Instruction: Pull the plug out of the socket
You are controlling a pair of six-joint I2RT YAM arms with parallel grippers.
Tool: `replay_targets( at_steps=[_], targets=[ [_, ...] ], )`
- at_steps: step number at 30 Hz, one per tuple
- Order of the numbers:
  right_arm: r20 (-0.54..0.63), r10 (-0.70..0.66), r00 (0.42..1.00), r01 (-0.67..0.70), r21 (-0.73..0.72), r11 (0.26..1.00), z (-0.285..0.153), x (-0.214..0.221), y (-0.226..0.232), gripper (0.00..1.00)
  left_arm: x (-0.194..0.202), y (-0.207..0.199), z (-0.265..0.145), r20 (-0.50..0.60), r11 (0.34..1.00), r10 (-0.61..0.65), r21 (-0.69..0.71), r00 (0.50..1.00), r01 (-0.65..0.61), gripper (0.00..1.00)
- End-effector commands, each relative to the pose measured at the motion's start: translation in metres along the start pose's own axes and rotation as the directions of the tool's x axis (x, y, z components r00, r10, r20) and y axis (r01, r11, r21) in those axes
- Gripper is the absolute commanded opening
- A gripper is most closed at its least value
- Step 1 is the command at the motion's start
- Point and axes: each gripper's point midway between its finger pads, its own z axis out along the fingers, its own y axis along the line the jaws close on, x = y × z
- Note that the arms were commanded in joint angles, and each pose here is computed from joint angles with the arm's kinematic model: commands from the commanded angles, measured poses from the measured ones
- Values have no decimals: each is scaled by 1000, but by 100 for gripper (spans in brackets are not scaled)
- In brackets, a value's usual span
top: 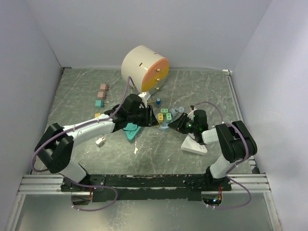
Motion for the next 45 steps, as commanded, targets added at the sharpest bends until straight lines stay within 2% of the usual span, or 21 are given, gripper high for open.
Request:
replay_targets(
  at_steps=[1,7,11,13,15,19,21,23,25,29,32,35,36,37,38,45],
  targets=[
    [-95,-10,995,27,177,984,-6,36,-55,0,-19,5,-25,29,1000,17,-8,999,-17,7],
    [-118,-31,993,44,109,993,-1,36,-44,0,-49,51,-73,83,997,-71,26,994,69,7],
    [-132,-35,991,47,89,995,1,37,-41,0,-72,104,-111,158,988,-137,-49,978,147,7],
    [-139,-35,990,46,82,996,2,38,-41,0,-88,141,-137,239,970,-185,-115,953,216,7],
    [-145,-34,989,45,76,996,3,39,-40,0,-99,180,-163,319,927,-244,-200,916,317,7],
    [-154,-32,988,41,62,997,3,40,-38,0,-114,268,-213,513,743,-334,-372,791,556,7],
    [-156,-34,987,43,57,997,3,41,-37,0,-123,291,-216,544,720,-381,-334,748,609,7],
    [-156,-39,987,48,53,997,2,40,-36,0,-123,318,-208,522,681,-469,-299,712,668,7],
    [-152,-47,987,55,51,997,1,39,-34,0,-127,334,-200,481,670,-525,-276,702,689,7],
    [-142,-59,988,67,51,996,-2,37,-32,0,-124,368,-186,446,644,-554,-305,703,701,12],
    [-140,-63,988,71,54,996,-2,36,-32,0,-122,377,-173,417,656,-583,-266,698,707,21],
    [-142,-64,988,72,48,996,-2,36,-31,0,-121,388,-169,414,659,-567,-291,712,694,40],
    [-142,-63,988,71,47,996,-2,36,-31,0,-118,392,-170,415,655,-566,-298,712,695,58],
    [-144,-62,988,69,47,996,-2,37,-31,0,-115,395,-170,413,650,-573,-297,708,699,87],
    [-146,-62,987,69,46,997,-2,37,-31,0,-113,396,-169,409,649,-579,-293,705,702,98],
    [-153,-57,987,65,43,997,0,38,-32,0,-111,393,-188,457,632,-547,-323,701,704,99]
  ],
)
